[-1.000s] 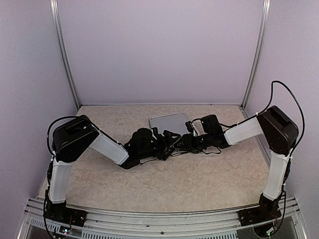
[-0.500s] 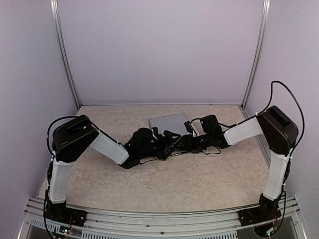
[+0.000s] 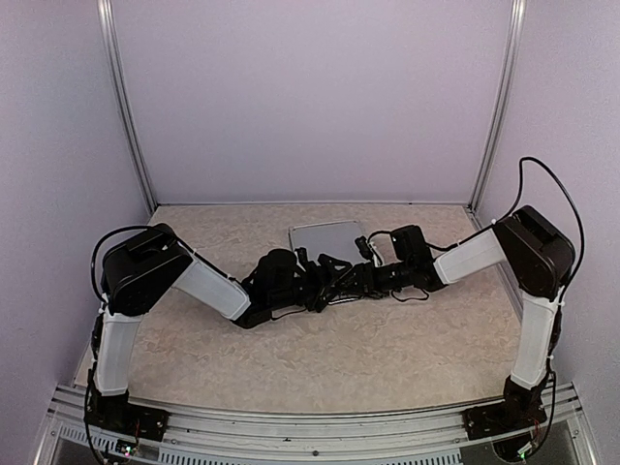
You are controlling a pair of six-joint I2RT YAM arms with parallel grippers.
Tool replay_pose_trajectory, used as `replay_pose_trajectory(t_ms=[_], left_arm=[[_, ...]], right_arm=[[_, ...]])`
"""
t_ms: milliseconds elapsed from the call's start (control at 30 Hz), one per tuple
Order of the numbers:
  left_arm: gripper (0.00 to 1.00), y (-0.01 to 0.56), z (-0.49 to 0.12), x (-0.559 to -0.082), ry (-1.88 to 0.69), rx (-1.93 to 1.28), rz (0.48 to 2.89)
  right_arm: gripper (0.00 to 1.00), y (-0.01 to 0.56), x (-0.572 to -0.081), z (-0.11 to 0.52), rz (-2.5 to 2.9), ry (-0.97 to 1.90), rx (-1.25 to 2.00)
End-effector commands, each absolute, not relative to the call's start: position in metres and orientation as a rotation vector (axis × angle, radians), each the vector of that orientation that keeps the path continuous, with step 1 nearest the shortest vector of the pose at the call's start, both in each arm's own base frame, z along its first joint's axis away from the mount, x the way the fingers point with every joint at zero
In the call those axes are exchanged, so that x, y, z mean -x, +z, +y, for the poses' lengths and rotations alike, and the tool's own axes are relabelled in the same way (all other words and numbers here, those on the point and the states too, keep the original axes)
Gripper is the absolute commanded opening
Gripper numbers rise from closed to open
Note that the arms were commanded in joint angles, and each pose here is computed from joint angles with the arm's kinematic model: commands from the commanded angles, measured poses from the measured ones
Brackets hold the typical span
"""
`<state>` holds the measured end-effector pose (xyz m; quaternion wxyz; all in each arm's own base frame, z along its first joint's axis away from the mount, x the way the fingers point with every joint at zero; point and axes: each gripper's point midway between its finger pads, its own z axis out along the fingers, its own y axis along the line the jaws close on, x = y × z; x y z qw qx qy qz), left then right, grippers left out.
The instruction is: Pack up texas hold em set
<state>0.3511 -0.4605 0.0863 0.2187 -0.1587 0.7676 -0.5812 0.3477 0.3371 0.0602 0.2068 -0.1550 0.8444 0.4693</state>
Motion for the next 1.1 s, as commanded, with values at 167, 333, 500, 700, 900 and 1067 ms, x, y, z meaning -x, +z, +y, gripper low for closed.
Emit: replay_pose_trajectory(t_ms=[167,333,500,700,900,1067], left_arm=[[0.89,0.089,-0.457,-0.351,-1.603,0.425,2.118],[0.89,0.085,-0.455,-0.351,-1.598,0.430,2.124],[0.89,0.089,-0.451,-0.344,-1.637,0.438,2.111],[0.89,0.112,-0.441,-0.328,-1.697,0.404,2.081],[0.90,0.114,-0.413,-0.327,-1.526,0.383,2.112],[0.90,0.093,-0.406,-0.336,-1.471,0.414,2.167]], right_arm=[[0.63,0.067,-0.337,0.340,2.310,1.433,0.478],[0.63,0.067,-0.339,0.338,2.312,1.424,0.474],[0.63,0.072,-0.338,0.338,2.300,1.425,0.481],[0.63,0.090,-0.335,0.328,2.282,1.383,0.470],[0.65,0.098,-0.335,0.308,2.300,1.288,0.421],[0.67,0.099,-0.329,0.297,2.308,1.246,0.398]])
